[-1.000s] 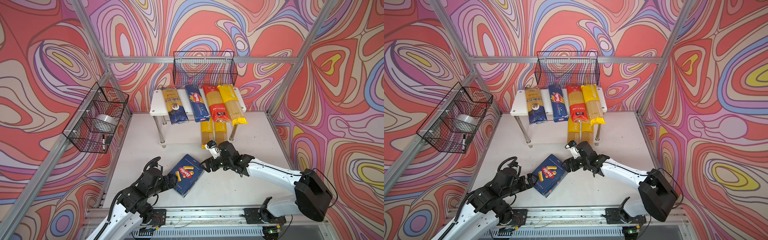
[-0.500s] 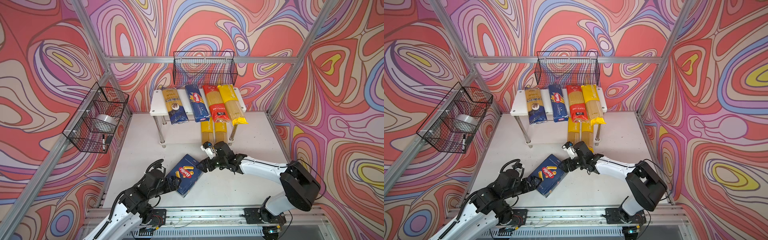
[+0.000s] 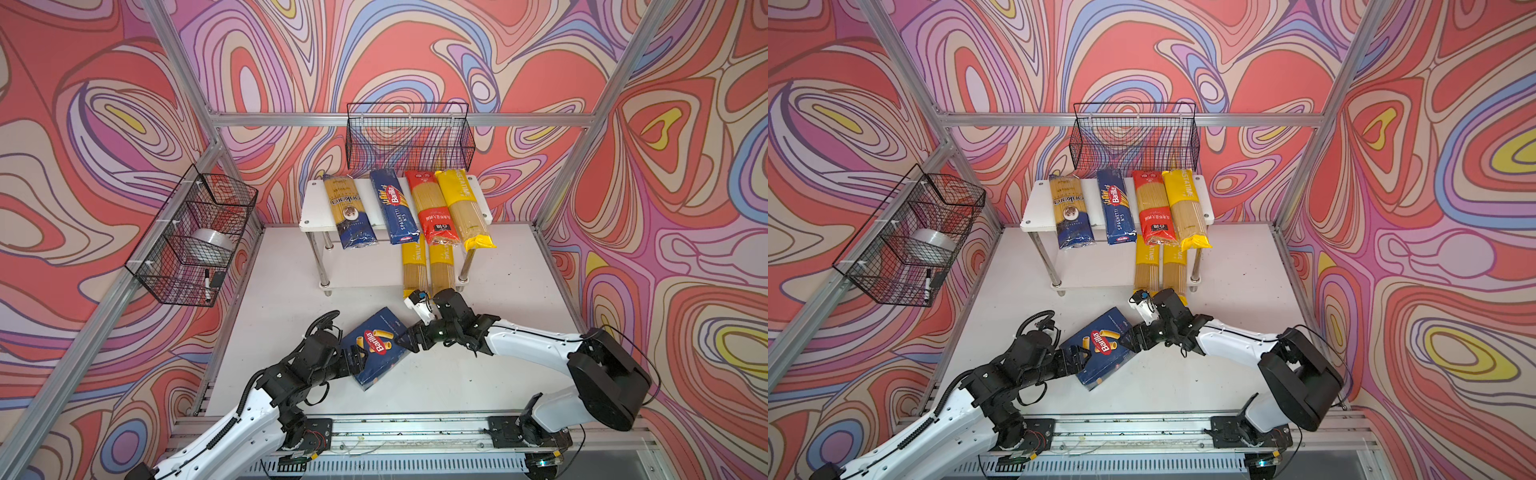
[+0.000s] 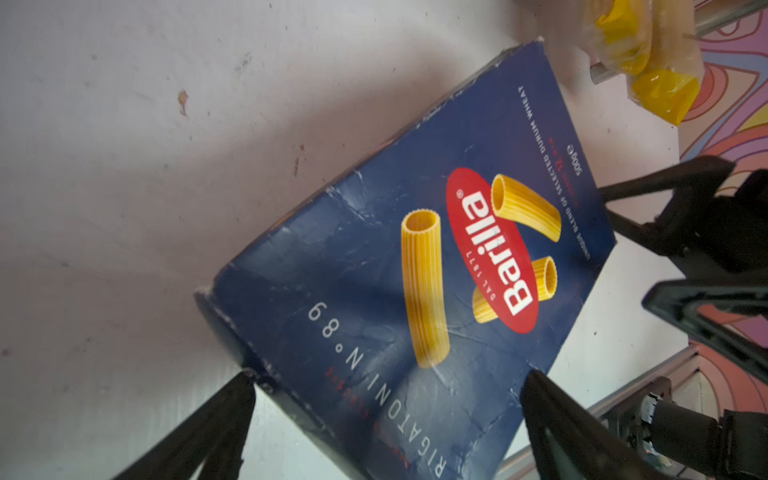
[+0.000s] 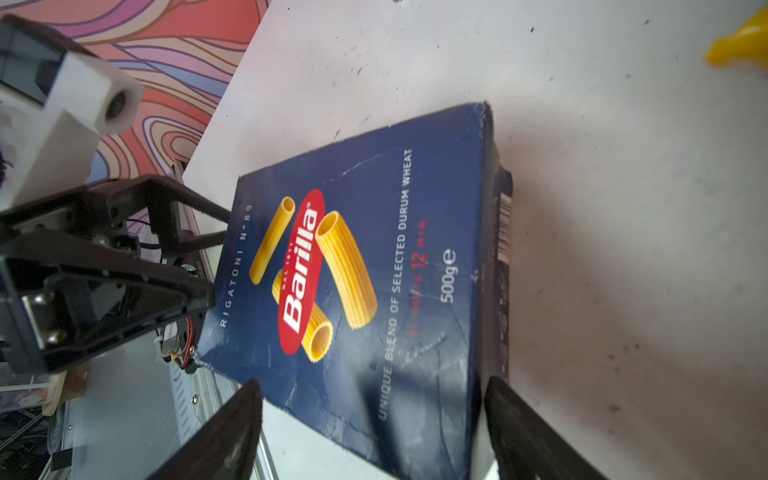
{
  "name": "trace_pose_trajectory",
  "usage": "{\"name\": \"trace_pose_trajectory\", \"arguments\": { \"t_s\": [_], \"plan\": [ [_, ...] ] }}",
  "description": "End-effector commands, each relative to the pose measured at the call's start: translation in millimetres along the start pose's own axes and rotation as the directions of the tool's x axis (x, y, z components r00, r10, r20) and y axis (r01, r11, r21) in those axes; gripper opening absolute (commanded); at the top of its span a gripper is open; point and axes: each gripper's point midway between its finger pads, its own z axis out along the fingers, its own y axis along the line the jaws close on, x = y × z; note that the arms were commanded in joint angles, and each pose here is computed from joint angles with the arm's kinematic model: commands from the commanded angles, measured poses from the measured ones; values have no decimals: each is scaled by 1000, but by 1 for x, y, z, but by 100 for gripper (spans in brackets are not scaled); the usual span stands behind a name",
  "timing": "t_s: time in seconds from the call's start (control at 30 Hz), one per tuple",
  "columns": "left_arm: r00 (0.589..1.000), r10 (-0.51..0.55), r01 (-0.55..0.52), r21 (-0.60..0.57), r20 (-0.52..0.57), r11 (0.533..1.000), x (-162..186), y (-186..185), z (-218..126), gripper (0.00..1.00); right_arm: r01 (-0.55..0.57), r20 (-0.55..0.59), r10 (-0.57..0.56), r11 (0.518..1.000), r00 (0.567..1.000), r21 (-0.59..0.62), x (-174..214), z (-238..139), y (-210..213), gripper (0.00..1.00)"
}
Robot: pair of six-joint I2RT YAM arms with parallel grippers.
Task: Place and organize the pasta boxes and bags onto the shelf
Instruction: 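Close both grippers on opposite ends of the Barilla rigatoni box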
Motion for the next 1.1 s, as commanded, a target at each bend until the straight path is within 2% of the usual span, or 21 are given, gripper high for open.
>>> {"name": "trace_pose_trajectory", "arguments": {
  "t_s": [0.0, 0.27, 0.5, 0.7, 0.8, 0.93, 1.07],
  "plan": [
    [991, 49, -50, 10, 124, 999, -31, -16, -9, 100, -20, 1, 20, 1000, 1000, 13, 10, -14, 2, 86],
    [985, 72, -74, 3, 156, 997, -43, -22, -3, 100, -86, 10, 86, 996, 996, 8, 34, -32, 3, 85],
    [993, 23, -16, -57, 116, 998, -32, -6, -7, 100, -68, 66, 58, 983, 996, 169, 14, -44, -16, 84],
    [996, -83, 82, 76, 16, 994, 6, -6, 13, 100, -35, 19, 34, 997, 999, 66, 0, -15, -7, 85],
    [999, -35, 35, 41, 14, 999, 14, -5, 11, 100, -23, 30, 22, 999, 999, 38, -6, -13, -1, 85],
    [999, 4, -9, 110, 44, 994, 12, -24, 13, 100, -14, 40, 13, 1000, 999, 22, -2, -17, 1, 84],
    [997, 26, -36, 139, 76, 990, 2, -38, 18, 100, -50, 16, 51, 997, 999, -64, 11, -13, 11, 77]
  ]
}}
